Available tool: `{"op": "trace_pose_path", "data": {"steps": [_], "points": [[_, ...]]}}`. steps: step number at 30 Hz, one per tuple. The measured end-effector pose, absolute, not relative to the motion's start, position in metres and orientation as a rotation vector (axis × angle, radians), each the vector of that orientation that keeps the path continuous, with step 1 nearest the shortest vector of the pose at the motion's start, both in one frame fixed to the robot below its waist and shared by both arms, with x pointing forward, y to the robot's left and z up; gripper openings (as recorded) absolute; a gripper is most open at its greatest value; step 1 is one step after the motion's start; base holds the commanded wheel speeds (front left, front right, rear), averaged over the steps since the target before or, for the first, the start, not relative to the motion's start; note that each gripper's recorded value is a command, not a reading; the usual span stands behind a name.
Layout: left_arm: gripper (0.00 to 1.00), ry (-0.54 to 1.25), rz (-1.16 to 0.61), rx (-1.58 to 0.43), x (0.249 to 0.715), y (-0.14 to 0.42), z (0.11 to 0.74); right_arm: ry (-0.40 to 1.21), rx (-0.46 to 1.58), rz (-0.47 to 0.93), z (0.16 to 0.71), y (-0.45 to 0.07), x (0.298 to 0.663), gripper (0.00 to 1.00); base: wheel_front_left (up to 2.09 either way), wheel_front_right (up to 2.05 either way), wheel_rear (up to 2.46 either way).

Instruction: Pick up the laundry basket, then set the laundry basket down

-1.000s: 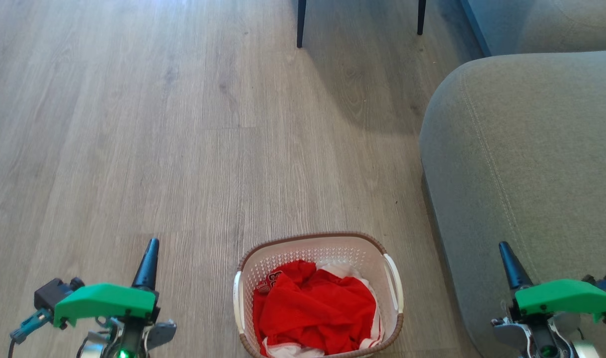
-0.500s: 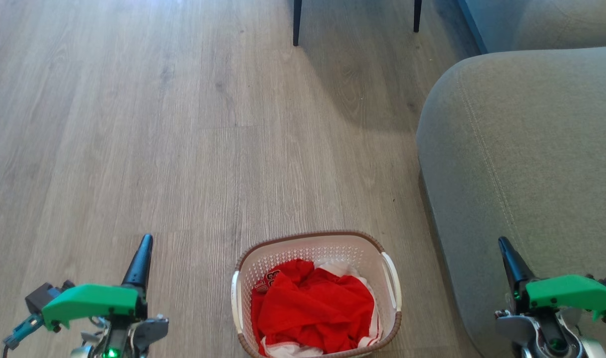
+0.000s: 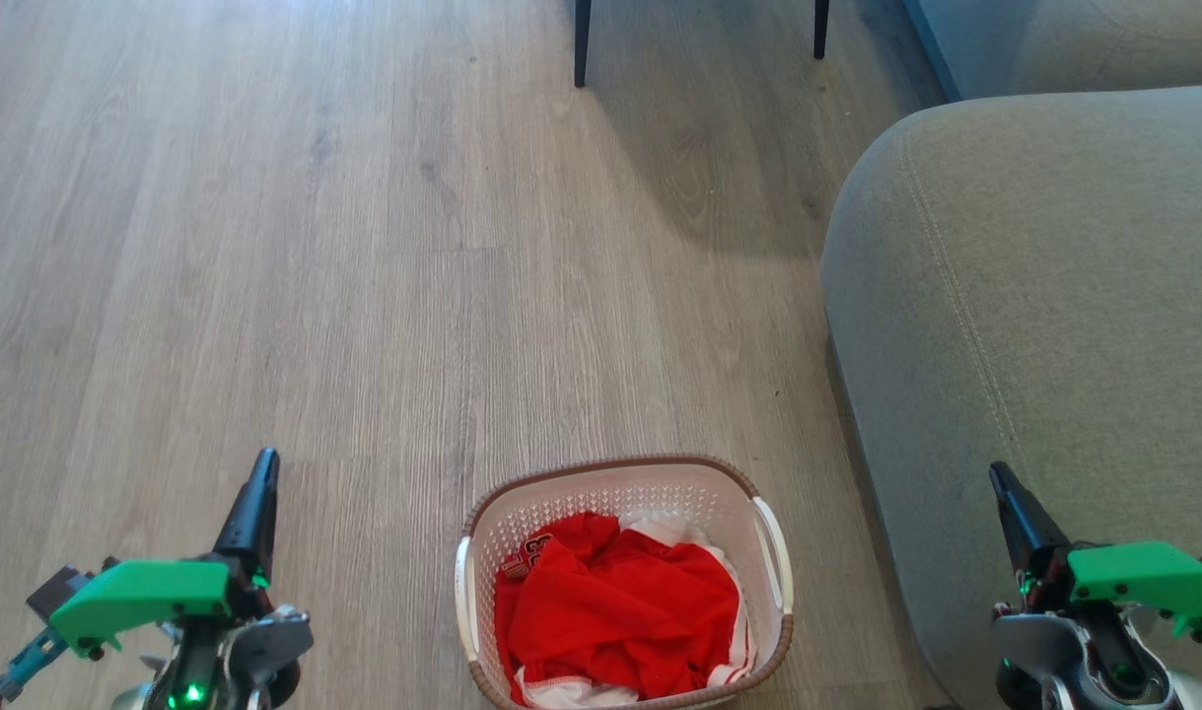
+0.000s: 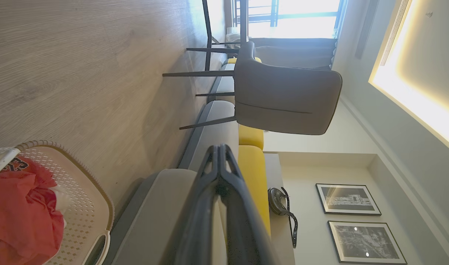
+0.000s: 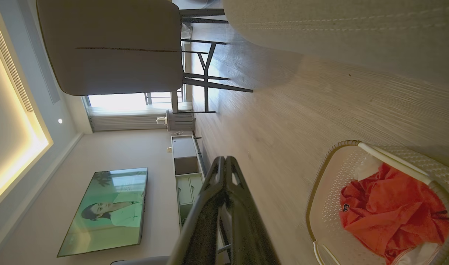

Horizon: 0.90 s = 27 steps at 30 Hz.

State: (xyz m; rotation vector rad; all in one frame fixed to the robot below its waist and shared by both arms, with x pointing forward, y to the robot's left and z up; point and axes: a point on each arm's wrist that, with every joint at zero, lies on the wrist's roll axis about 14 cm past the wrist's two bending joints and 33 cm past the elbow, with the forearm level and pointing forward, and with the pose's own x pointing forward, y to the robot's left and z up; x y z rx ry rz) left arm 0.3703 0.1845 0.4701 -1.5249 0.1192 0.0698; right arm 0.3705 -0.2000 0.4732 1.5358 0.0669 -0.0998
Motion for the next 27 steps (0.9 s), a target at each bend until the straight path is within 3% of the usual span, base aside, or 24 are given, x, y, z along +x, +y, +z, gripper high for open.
{"op": "trace_pose_path", "data": {"steps": [27], "points": [[0.00, 0.103, 0.062, -1.579, 0.3722, 0.1873, 0.4734, 0.049, 1.589, -0.090, 0.4785, -0.2032, 0.3746, 0.00, 0.00, 0.00, 0.00]]}}
